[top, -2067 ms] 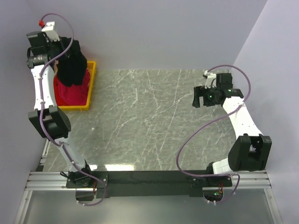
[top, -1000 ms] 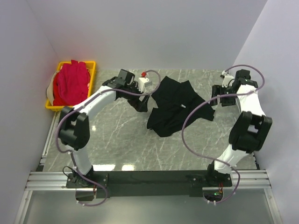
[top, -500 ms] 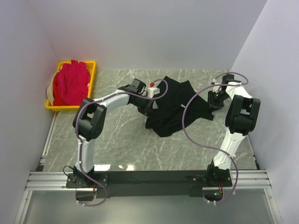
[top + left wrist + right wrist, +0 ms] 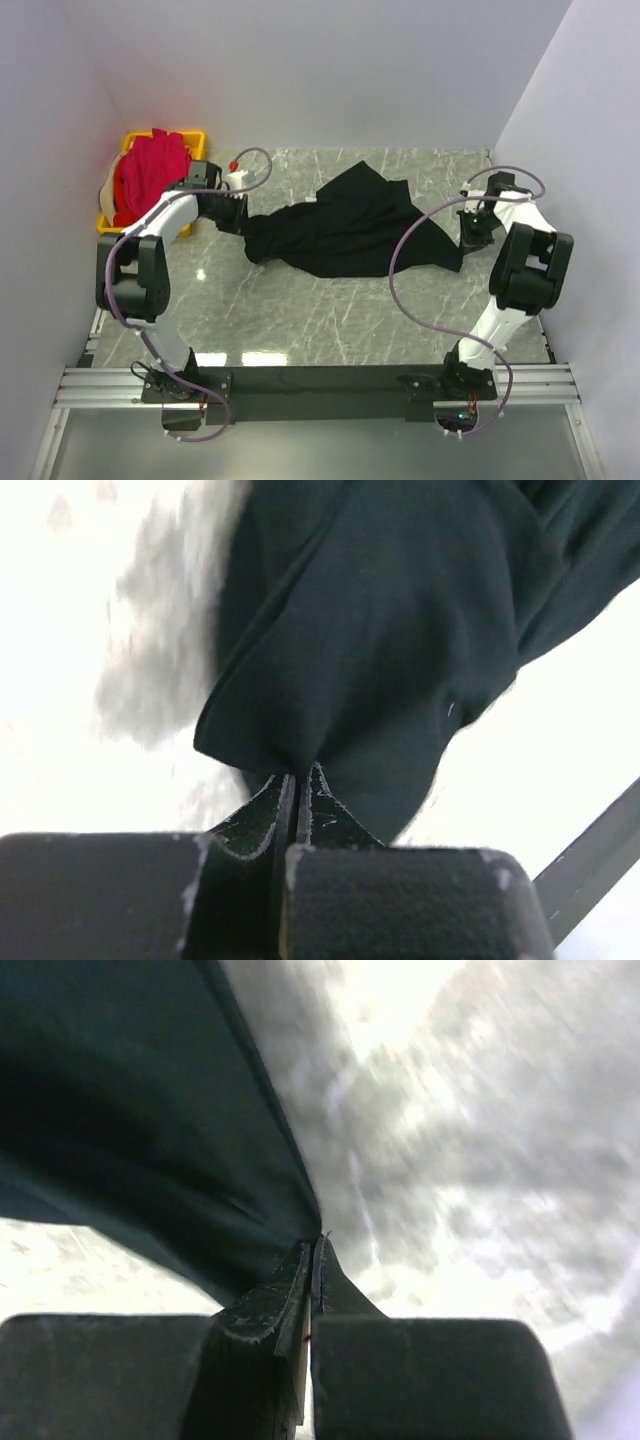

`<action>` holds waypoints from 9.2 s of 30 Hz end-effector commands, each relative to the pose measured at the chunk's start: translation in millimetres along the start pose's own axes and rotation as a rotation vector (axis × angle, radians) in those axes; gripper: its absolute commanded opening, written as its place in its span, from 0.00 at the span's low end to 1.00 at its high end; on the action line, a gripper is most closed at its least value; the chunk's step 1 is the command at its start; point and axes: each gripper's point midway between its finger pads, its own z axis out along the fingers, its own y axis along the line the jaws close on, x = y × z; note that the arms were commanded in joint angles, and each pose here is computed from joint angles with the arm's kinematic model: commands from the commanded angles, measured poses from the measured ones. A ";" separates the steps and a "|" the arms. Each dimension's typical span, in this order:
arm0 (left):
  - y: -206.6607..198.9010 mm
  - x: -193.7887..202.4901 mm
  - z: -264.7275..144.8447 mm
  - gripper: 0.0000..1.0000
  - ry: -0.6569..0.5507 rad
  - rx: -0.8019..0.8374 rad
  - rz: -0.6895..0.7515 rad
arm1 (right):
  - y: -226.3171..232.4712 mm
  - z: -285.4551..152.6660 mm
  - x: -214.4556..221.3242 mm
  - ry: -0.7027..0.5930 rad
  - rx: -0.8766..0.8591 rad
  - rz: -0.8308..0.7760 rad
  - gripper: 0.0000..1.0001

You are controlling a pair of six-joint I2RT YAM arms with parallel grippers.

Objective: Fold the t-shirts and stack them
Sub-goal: Flatten the tshirt out

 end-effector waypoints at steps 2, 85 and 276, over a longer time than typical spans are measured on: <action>14.6 66.8 -8.1 0.01 0.172 -0.105 -0.052 | -13.3 -29.8 10.8 -0.038 0.103 -0.124 0.00; -30.5 83.9 -80.0 0.73 -0.008 0.132 0.123 | 73.1 3.3 48.5 0.057 0.029 -0.656 0.56; -117.3 -209.5 -375.7 0.00 -1.046 -0.512 0.517 | 96.0 -439.2 -123.2 -1.143 0.491 -0.503 0.00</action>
